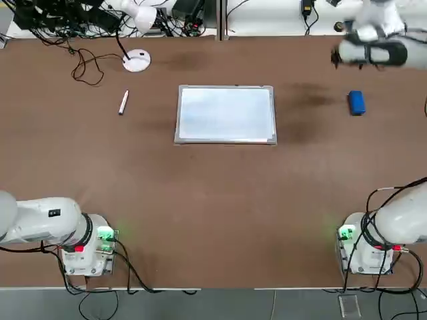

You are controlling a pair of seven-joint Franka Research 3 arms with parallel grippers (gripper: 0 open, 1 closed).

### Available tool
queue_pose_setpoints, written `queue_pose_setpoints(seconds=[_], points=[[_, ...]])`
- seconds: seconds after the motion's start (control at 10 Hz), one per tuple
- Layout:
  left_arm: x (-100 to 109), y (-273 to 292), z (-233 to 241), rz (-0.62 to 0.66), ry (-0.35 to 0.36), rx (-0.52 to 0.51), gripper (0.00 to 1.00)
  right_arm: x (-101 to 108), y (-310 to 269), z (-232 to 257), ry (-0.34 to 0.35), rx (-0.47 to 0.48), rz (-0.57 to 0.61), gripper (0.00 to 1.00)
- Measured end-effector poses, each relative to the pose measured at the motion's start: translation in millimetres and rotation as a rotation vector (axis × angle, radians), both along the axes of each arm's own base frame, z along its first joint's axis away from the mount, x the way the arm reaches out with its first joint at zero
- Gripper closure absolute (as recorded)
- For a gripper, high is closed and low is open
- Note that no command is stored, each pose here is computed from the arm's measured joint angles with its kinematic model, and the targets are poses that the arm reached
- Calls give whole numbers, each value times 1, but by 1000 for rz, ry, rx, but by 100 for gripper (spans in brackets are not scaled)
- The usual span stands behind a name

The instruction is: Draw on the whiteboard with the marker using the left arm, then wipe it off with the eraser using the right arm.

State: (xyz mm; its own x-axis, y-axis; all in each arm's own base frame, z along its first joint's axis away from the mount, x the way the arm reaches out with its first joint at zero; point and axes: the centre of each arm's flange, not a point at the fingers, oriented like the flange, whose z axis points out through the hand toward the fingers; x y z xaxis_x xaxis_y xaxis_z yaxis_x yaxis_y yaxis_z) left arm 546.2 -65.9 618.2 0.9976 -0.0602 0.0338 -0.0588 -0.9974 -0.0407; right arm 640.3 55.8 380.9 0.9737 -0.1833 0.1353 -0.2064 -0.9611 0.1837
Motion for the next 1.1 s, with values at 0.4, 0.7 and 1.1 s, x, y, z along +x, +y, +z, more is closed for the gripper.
queue_pose_setpoints(seconds=[0.4,0.7,1.1], points=[[-1,-1,3,-10,-7,0,0,22,-6,119,4,8,113,0],[-1,-2,4,-12,-8,0,0,22,-52,145,54,6,164,0],[-1,-3,5,-13,-10,0,0,4,-85,178,85,107,81,0]])
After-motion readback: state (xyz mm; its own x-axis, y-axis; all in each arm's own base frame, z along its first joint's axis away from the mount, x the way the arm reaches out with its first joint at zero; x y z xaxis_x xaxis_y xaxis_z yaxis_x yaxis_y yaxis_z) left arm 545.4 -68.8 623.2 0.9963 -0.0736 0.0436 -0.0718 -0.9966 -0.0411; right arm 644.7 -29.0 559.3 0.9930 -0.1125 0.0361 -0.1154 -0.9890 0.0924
